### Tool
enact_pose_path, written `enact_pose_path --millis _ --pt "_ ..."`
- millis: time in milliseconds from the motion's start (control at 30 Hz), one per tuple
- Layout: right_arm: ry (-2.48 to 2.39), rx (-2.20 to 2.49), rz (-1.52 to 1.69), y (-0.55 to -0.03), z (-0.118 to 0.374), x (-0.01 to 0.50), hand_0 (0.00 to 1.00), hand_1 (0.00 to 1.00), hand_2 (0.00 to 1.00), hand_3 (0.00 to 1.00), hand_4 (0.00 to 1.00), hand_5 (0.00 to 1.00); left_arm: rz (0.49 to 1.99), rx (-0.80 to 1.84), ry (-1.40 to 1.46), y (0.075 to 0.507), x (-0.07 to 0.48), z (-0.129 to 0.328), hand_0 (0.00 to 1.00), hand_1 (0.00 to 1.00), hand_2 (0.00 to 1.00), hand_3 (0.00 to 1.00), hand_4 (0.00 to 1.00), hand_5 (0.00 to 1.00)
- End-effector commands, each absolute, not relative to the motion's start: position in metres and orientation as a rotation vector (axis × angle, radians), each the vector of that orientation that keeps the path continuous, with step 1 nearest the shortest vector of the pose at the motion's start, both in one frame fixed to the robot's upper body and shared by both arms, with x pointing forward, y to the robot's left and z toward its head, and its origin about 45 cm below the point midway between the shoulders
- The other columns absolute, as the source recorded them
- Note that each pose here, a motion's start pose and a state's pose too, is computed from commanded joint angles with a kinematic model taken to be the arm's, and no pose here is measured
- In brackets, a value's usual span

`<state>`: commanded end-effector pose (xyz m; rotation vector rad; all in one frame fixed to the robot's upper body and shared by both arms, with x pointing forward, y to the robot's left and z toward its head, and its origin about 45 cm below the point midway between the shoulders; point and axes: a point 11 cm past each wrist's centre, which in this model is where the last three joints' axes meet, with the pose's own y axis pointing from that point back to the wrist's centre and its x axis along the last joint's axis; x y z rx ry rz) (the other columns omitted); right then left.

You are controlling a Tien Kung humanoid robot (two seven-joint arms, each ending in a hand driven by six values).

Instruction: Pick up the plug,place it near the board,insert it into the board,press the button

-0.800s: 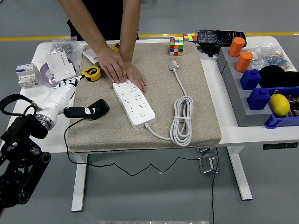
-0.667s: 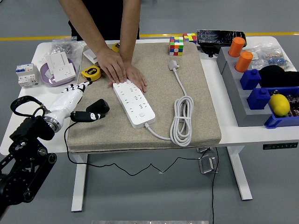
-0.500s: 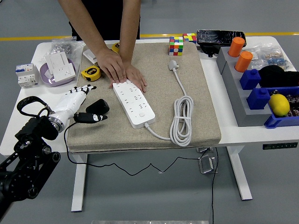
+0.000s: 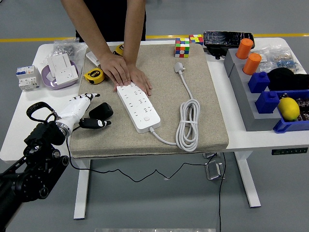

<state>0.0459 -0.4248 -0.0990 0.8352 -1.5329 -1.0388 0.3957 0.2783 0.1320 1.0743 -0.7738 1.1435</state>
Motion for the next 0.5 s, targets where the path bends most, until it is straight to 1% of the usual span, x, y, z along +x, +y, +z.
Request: enact_pose_path --millis 133,167,333,367,500 --pt "-1.536 0.834 -1.039 -0.4253 -0.0989 0.0462 0.872 0.809 0.772 0.782 0.998 0.832 1.156 1.072 -0.782 0.2803 0.3976 0.1324 0.929 0.948 0.876 0.877 0.998 0.492" --pt "-1.536 0.833 -1.039 -0.4255 -0.0988 0.0462 0.87 0.808 0.771 0.782 0.998 0.832 1.159 1.072 -0.783 0.2808 0.3978 0.1324 0.84 0.804 0.677 0.682 0.998 0.408" --pt "-1.539 0.83 -1.04 -0.4262 -0.0986 0.0462 0.87 0.808 0.771 0.782 0.998 0.832 1.173 1.07 -0.788 0.2821 0.3991 0.1324 0.84 0.804 0.677 0.682 0.998 0.408" --pt "-1.539 0.83 -1.04 -0.4262 -0.0985 0.0463 0.871 0.807 0.771 0.782 0.998 0.83 1.173 1.071 -0.787 0.282 0.3991 0.1318 0.719 0.662 0.459 0.451 0.998 0.389" --pt "-1.541 0.832 -1.039 -0.4261 -0.0985 0.0471 0.871 0.807 0.771 0.782 0.998 0.83 1.169 1.078 -0.782 0.2821 0.3988 0.1292 0.719 0.662 0.459 0.451 0.998 0.389"
